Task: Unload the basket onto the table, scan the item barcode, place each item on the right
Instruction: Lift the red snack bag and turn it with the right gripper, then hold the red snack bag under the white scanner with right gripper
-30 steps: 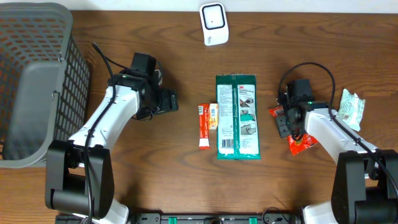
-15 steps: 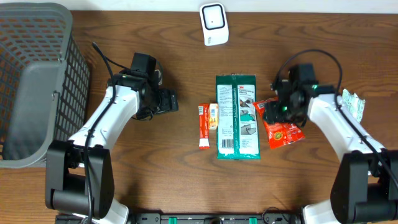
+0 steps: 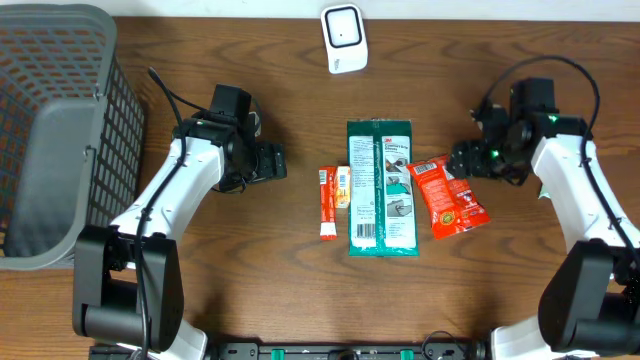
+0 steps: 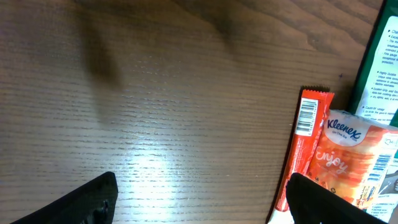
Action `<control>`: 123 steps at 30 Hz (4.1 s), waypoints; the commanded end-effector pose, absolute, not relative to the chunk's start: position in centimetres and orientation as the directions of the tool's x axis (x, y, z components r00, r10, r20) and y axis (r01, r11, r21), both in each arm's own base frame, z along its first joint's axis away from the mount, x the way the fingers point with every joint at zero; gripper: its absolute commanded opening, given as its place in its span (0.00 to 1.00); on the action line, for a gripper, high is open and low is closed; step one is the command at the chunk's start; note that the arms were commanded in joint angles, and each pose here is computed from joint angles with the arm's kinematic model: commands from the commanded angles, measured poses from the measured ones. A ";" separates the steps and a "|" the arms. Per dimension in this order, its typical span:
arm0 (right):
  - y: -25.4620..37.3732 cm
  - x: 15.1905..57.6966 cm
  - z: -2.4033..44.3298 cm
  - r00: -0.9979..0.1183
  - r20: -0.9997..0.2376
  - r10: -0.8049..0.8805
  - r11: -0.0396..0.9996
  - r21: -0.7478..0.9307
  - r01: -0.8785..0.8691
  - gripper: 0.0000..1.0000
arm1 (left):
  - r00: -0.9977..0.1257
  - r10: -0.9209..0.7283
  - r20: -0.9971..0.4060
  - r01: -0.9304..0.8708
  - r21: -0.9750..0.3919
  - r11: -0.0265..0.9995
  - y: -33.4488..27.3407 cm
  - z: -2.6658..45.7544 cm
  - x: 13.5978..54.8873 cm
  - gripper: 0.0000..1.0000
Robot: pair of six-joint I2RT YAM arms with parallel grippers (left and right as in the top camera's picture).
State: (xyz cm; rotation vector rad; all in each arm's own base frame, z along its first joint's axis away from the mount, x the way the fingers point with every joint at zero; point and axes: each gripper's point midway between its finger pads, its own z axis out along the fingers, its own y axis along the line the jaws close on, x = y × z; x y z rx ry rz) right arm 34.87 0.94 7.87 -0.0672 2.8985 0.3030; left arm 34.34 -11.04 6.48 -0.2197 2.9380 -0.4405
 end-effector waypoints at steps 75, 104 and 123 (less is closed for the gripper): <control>18.7 63.2 16.6 -0.451 0.274 -0.850 -0.164 -0.950 -0.267 0.01 | -0.973 -0.160 -0.164 -0.102 -0.315 0.944 -11.1 7.5 34.7 0.87; 23.1 60.5 13.7 -0.280 0.746 -0.604 -0.591 -0.655 -0.470 0.01 | -0.973 -0.160 -0.164 -0.102 -0.315 0.944 -11.1 7.5 34.7 0.87; 23.6 59.0 11.4 -0.163 0.841 -0.516 -0.657 -0.510 -0.554 0.01 | -0.973 -0.160 -0.164 -0.102 -0.315 0.944 -11.1 7.5 34.7 0.88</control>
